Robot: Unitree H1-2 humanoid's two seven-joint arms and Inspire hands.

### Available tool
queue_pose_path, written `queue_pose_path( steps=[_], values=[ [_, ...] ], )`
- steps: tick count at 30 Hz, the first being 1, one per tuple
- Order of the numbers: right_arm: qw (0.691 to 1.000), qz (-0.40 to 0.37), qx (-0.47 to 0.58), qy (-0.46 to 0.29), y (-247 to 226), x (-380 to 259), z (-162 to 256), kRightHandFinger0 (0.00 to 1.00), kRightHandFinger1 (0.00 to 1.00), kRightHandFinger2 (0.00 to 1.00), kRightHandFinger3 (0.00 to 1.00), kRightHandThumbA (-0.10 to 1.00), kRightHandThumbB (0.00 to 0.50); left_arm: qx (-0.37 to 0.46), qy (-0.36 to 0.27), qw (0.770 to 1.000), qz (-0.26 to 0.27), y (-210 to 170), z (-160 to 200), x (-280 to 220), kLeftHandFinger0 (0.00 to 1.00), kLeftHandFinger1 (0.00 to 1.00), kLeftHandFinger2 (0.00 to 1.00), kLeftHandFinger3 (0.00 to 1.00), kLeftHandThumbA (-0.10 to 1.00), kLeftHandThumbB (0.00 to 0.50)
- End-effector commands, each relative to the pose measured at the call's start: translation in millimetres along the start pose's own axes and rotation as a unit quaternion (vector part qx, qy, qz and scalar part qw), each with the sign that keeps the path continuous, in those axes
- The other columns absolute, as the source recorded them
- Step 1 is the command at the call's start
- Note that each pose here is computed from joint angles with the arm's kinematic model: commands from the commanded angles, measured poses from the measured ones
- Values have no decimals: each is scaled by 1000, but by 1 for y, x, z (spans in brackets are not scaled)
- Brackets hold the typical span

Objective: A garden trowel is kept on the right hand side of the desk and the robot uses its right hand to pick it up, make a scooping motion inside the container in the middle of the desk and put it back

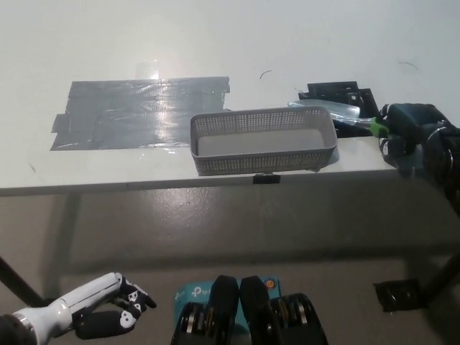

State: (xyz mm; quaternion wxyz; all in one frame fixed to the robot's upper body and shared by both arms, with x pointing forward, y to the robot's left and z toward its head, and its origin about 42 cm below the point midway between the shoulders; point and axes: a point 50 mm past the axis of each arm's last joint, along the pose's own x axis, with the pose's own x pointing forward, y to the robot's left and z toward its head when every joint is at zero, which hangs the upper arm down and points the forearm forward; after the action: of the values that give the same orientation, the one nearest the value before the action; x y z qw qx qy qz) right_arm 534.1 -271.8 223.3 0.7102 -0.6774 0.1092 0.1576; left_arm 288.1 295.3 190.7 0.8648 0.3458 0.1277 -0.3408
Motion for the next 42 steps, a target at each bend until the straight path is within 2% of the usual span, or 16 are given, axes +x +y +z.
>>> queue_pose_path(
  steps=[1,4,6,8,9,10,12,14,16,21,23,32,33,37,39,42],
  values=[
    [994,107,-30,5,58,-1,-7,410,645,382,306,-54,80,25,-4,1000,6,12,10,-9,768,731,715,740,1000,457],
    [993,113,-37,2,66,-2,-9,181,415,230,287,-84,37,24,-2,1000,9,11,8,-13,757,723,725,738,1000,476],
    [989,138,-44,15,72,-1,-3,434,618,446,308,-26,9,26,1,1000,10,11,7,-19,765,729,740,758,1000,474],
    [985,163,-51,18,76,1,1,393,613,412,322,-100,111,25,2,1000,10,10,6,-21,764,718,727,746,1000,477],
    [983,171,-70,16,79,0,3,732,979,743,412,-100,177,23,4,1000,9,9,5,-22,776,723,722,733,1000,494],
    [981,173,-84,18,81,0,5,860,955,770,452,-100,178,25,5,1000,9,9,4,-21,786,729,722,732,1000,499],
    [984,126,-119,40,87,2,11,615,674,684,978,440,0,26,7,1000,11,8,4,-21,758,720,721,725,1000,500],
    [989,82,-119,33,92,1,12,138,202,327,839,511,0,24,7,1000,9,7,4,-19,755,721,721,721,1000,489],
    [991,59,-121,24,95,0,15,6,91,237,693,304,0,24,9,1000,8,6,3,-19,739,713,715,706,1000,484],
    [991,14,-135,12,98,2,18,0,123,323,488,-71,0,21,14,1000,5,6,0,-20,787,735,722,703,1000,491],
    [992,-5,-121,21,98,5,15,33,271,508,494,-68,0,20,16,1000,7,5,-2,-22,789,744,722,673,1000,499],
    [997,-31,-68,29,104,10,24,0,165,490,360,-14,0,16,27,999,24,0,-8,-35,795,746,733,680,1000,485],
    [997,-32,-61,31,105,11,24,82,300,653,439,-9,0,17,28,999,25,1,-8,-35,790,743,729,662,1000,481],
    [997,-50,-37,34,102,12,24,25,194,380,558,21,0,24,33,999,31,1,-8,-35,821,750,716,658,1000,487],
    [997,-57,-31,41,100,12,23,145,309,483,730,-5,0,20,31,999,29,1,-8,-34,830,754,711,650,1000,484],
    [996,-67,17,57,85,17,19,1,66,251,594,-92,0,23,32,999,30,2,-8,-36,806,754,729,647,1000,487]
  ],
)
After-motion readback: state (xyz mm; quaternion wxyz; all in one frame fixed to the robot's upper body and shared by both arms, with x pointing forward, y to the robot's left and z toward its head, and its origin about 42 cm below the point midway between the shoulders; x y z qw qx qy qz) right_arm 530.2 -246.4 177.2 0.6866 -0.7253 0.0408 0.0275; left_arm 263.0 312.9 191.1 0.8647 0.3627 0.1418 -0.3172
